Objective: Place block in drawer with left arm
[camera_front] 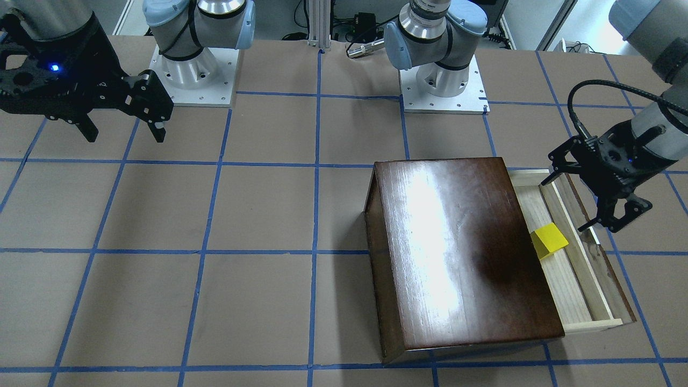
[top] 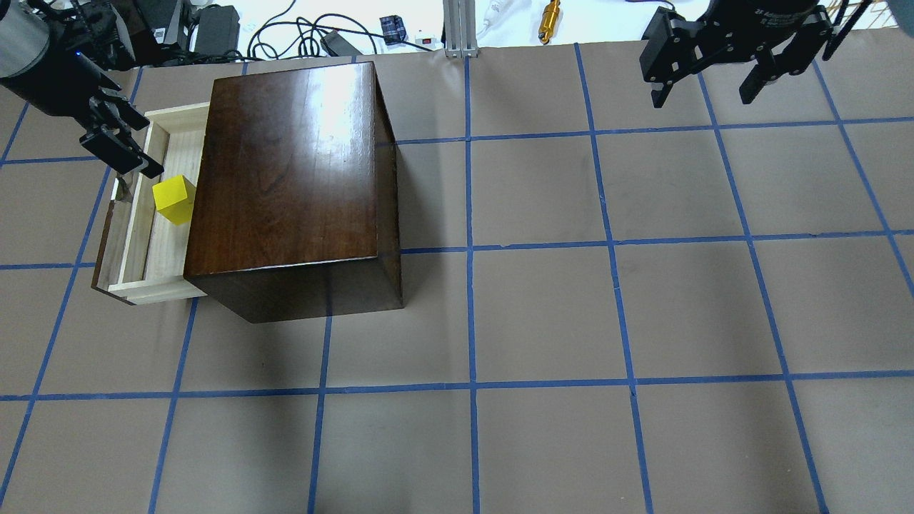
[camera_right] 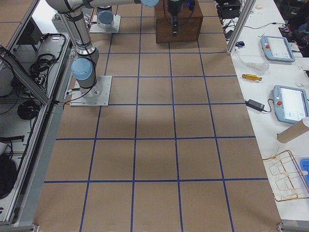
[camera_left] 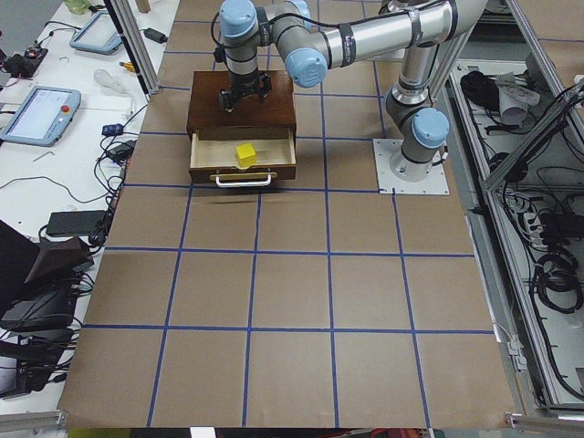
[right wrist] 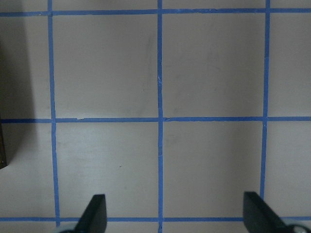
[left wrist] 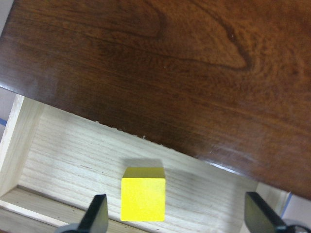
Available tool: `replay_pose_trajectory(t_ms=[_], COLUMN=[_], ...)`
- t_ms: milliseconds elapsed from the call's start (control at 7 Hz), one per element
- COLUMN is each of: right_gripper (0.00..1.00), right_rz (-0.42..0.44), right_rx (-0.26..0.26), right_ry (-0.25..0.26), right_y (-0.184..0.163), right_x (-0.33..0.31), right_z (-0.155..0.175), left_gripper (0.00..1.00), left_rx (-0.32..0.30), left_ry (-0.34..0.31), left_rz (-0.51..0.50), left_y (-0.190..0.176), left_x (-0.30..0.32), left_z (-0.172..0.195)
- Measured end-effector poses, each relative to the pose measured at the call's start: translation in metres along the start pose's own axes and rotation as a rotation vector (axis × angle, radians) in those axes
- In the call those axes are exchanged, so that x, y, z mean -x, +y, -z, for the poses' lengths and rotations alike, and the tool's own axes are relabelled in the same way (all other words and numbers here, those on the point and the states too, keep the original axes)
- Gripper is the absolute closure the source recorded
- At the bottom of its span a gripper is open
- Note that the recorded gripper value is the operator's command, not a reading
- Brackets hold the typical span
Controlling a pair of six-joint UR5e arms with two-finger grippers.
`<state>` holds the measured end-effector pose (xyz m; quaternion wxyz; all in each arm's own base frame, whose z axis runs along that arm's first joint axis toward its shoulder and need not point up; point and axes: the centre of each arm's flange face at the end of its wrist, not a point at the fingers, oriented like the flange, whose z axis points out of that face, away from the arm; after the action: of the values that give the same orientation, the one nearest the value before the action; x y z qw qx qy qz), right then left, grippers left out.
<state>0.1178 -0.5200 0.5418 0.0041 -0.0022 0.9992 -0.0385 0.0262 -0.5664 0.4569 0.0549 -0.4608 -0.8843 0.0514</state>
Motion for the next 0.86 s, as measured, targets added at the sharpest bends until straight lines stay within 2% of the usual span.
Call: replay_pose_trajectory(t_ms=[286, 571, 857], right_gripper=[0.0, 0.0, 0.0], right_rz=[0.0, -0.001, -0.001], right_rx=[0.0, 0.0, 0.0], right_ry=[0.0, 0.001, 0.001], right_y=[0.0, 0.0, 0.0], right_x=[0.0, -0.001, -0.001], right_z=[0.0, 0.0, 0.0], left_gripper=[0.0, 0.0, 0.0], left_rx=[0.038, 0.085, 0.064], left_ry=[-0.013, -0.054, -0.094], left_rz=[0.127, 0.259, 0.525], left_y=[-0.04, -0.066, -0.079], left_x=[-0.031, -0.062, -0.085], left_z=[-0.003, -0.001, 0.013])
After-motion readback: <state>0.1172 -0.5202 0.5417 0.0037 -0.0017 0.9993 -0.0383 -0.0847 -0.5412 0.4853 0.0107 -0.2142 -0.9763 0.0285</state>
